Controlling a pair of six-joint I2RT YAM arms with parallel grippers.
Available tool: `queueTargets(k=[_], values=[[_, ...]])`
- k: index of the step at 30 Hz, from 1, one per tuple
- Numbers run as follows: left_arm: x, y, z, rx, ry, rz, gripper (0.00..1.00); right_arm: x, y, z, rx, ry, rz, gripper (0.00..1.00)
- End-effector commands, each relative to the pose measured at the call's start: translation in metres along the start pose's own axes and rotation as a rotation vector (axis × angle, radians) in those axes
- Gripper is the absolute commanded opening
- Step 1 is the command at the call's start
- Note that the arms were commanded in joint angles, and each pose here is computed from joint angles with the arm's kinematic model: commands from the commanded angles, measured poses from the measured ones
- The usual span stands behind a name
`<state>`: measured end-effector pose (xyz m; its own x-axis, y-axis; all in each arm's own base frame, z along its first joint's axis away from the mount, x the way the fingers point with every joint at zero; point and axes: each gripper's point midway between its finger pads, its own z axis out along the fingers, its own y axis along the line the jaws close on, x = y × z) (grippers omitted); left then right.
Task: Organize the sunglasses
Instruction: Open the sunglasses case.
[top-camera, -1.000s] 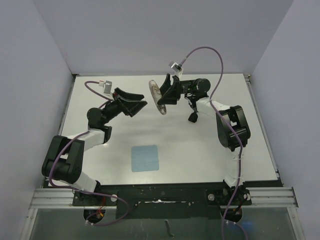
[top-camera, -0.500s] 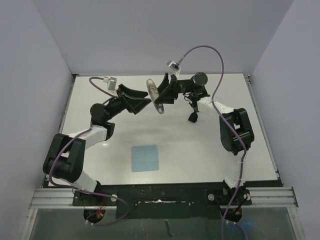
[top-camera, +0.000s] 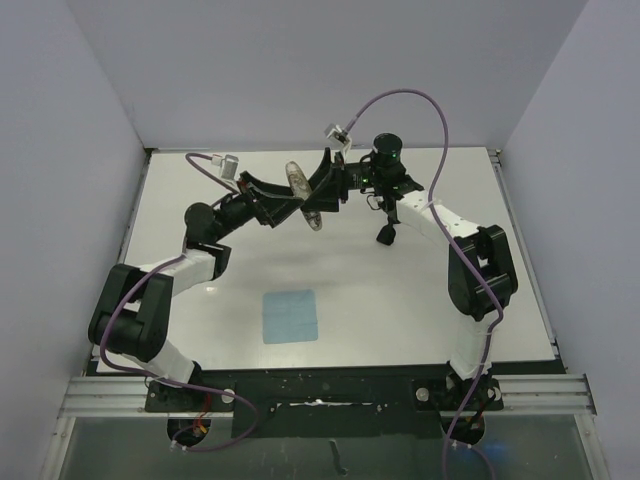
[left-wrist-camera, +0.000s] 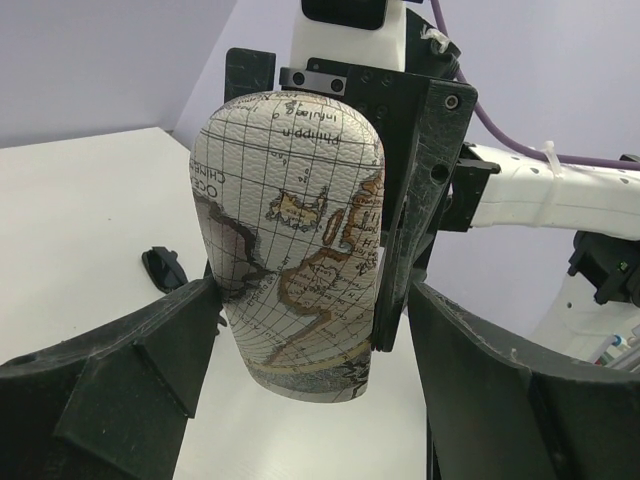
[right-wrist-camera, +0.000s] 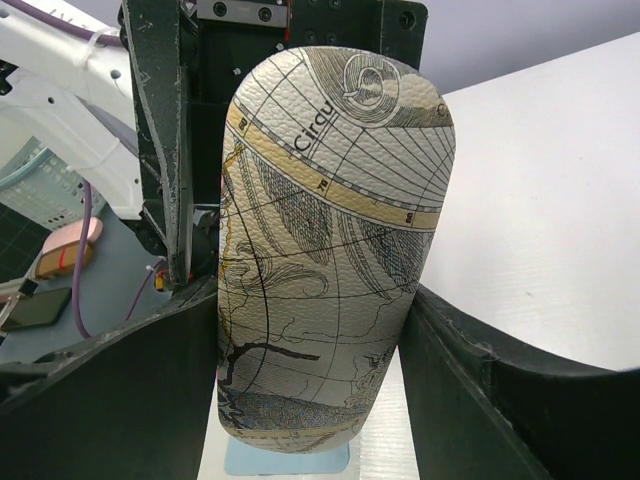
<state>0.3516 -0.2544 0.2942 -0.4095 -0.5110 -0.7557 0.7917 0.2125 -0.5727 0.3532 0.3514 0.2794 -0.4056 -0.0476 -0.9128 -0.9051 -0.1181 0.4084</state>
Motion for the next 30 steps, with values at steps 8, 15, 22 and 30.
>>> queueTargets(k=[8,15,22,30], values=[[-0.025,-0.013,0.011,0.061,-0.054,0.086,0.75,-0.025,0.015,0.001,0.025,-0.013,-0.101,0.0],[-0.022,-0.013,0.011,0.094,-0.041,0.066,0.7,-0.025,0.017,0.003,0.022,-0.009,-0.105,0.0],[-0.02,-0.01,0.011,0.095,-0.036,0.048,0.64,-0.026,0.021,0.007,0.016,-0.003,-0.115,0.01],[-0.016,-0.013,0.01,0.111,-0.027,0.033,0.64,-0.029,0.022,0.007,0.02,-0.003,-0.125,0.01]])
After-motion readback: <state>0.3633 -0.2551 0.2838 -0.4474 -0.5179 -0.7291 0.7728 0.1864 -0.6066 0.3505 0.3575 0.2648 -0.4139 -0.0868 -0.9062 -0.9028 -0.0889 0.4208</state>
